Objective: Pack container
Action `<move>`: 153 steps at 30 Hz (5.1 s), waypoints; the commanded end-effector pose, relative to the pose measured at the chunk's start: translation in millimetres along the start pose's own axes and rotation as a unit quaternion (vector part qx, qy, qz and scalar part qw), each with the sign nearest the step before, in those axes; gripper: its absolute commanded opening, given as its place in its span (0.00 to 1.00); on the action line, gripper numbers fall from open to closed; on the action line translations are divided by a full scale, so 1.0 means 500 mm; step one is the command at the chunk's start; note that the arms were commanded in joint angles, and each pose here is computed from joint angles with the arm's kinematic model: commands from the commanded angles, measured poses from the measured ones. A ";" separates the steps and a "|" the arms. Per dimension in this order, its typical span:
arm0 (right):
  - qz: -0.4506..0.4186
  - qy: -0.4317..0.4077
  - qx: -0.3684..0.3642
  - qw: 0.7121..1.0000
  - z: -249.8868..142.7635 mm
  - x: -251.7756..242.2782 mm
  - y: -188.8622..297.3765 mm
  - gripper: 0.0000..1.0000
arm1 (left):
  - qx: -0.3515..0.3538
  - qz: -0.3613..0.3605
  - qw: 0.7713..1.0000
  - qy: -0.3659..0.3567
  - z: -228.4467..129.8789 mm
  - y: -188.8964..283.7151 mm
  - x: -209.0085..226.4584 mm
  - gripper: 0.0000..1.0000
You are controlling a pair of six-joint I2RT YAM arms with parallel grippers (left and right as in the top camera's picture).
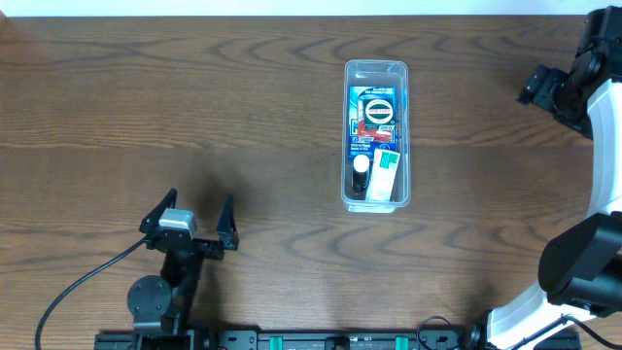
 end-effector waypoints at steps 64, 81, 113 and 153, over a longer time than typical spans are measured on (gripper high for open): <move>0.081 0.011 -0.124 0.989 -0.022 0.004 0.239 0.99 | 0.056 0.015 0.998 0.015 -0.083 -0.007 0.005 0.98; 0.244 0.033 -0.294 0.923 -0.184 -0.082 0.575 0.99 | 0.056 0.015 0.998 0.015 -0.083 -0.007 0.005 0.98; 0.412 0.110 -0.387 0.818 -0.414 -0.090 0.270 0.99 | 0.057 0.015 0.998 0.015 -0.083 -0.007 0.005 0.98; 0.360 0.191 -0.445 0.798 -0.477 -0.084 0.054 0.99 | 0.056 0.015 0.998 0.015 -0.083 -0.007 0.005 0.98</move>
Point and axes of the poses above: each gripper's point midway between its finger pads, its own y axis back along the fingers, its own x axis along the line the jaws close on, z = x × y, the point moved 5 cm from there along y, back along the fingers, and after that the axes turned 9 degrees about -y, right-handed, at the moved point
